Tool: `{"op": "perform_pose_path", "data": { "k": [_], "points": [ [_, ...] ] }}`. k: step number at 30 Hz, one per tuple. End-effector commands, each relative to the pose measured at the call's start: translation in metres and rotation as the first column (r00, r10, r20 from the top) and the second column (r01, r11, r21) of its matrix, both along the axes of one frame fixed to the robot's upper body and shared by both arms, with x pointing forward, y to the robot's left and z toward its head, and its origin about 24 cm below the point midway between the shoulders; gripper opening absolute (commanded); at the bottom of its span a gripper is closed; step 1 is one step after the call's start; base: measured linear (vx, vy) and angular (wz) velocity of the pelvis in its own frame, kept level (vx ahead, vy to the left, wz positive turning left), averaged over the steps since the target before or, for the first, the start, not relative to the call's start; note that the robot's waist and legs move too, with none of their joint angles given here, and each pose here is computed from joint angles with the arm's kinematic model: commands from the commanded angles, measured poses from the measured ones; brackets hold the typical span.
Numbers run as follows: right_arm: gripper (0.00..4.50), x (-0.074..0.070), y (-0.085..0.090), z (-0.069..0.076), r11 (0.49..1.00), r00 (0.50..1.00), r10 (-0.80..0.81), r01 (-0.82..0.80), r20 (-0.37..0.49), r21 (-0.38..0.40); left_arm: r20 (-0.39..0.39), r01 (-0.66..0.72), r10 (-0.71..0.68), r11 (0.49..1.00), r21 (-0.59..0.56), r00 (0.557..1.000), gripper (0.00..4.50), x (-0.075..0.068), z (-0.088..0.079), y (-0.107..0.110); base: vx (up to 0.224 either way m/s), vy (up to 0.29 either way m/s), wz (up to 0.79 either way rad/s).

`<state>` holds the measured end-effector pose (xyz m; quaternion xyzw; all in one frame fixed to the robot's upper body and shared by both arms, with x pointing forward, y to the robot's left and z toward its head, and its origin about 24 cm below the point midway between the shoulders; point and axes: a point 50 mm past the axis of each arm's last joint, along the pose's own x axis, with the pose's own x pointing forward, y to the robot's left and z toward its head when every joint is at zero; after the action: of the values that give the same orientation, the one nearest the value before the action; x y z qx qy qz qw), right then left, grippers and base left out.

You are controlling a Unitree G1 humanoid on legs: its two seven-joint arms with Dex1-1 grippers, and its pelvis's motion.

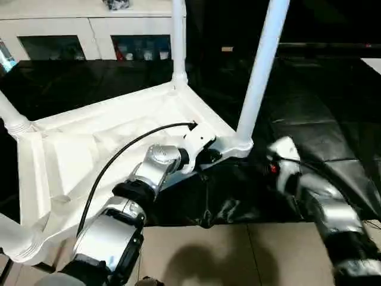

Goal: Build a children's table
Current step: Rotate leg to tighten

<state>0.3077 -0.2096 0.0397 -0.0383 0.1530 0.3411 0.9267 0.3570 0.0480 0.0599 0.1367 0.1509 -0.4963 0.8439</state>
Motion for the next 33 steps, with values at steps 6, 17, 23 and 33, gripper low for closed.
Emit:
{"op": "perform_pose_path", "data": {
  "k": [6,17,23,33],
  "points": [
    [3.04,-0.014,-0.026,0.020,0.995,0.996,0.091,-0.090,-0.009,0.030,0.113,0.090,-0.086,0.995,-0.030,0.990,0.00,0.004,0.022,-0.013,0.000,0.000,0.00],
    [3.12,-0.007,-0.001,0.026,0.985,0.989,0.145,-0.147,0.027,0.087,0.149,0.069,-0.064,0.997,-0.028,0.987,0.92,0.005,0.025,-0.014,0.000,0.000,0.00],
    [3.12,0.001,0.022,0.028,0.977,0.984,0.175,-0.178,0.037,0.114,0.125,-0.045,0.054,0.996,-0.071,0.991,0.92,0.015,0.042,0.015,0.000,0.000,0.00],
    [3.12,0.024,0.051,0.021,0.990,0.994,0.097,-0.101,0.045,0.102,-0.020,-0.022,0.020,0.996,-0.081,1.000,0.92,-0.018,0.066,0.080,0.000,0.000,0.00]
  ]
}}
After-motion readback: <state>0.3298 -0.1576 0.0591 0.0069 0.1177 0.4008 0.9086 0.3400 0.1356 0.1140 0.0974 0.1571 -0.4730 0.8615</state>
